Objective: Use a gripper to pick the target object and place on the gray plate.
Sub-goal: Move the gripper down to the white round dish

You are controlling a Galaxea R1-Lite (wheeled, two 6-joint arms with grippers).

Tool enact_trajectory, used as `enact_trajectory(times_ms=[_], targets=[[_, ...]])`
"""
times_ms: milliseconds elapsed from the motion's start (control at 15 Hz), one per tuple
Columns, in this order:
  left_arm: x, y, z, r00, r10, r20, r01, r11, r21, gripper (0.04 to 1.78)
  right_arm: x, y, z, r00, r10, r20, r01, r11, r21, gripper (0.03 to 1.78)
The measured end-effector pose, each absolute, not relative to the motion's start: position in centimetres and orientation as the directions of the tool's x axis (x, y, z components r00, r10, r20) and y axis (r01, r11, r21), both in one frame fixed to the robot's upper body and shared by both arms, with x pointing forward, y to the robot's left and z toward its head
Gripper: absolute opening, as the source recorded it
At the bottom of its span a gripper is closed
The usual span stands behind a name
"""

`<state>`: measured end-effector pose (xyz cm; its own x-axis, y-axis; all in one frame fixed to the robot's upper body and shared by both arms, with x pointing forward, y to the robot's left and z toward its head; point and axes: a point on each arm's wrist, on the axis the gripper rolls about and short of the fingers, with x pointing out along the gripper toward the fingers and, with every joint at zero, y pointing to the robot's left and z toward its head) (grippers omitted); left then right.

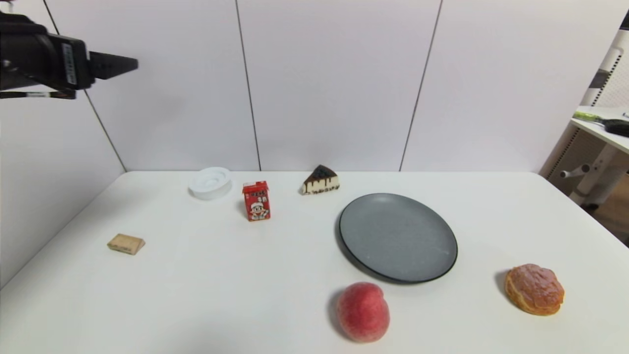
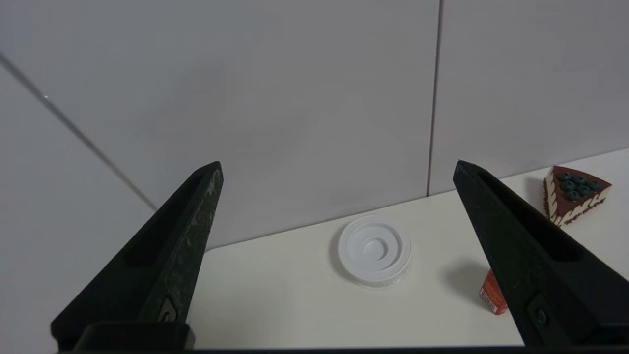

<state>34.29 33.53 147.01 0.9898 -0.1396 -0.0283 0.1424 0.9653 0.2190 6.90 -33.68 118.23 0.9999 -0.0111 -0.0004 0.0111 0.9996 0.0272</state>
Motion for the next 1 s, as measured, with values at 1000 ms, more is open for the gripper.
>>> enact_trajectory(times_ms=[1000], targets=[[51.7,33.2,130.5,0.787,-0.481,-0.388,0.576,0.798,0.179,1.69,6.9,-33.7,118.2,1.000,-0.011,0.000,0.011,1.000,0.027,1.71]])
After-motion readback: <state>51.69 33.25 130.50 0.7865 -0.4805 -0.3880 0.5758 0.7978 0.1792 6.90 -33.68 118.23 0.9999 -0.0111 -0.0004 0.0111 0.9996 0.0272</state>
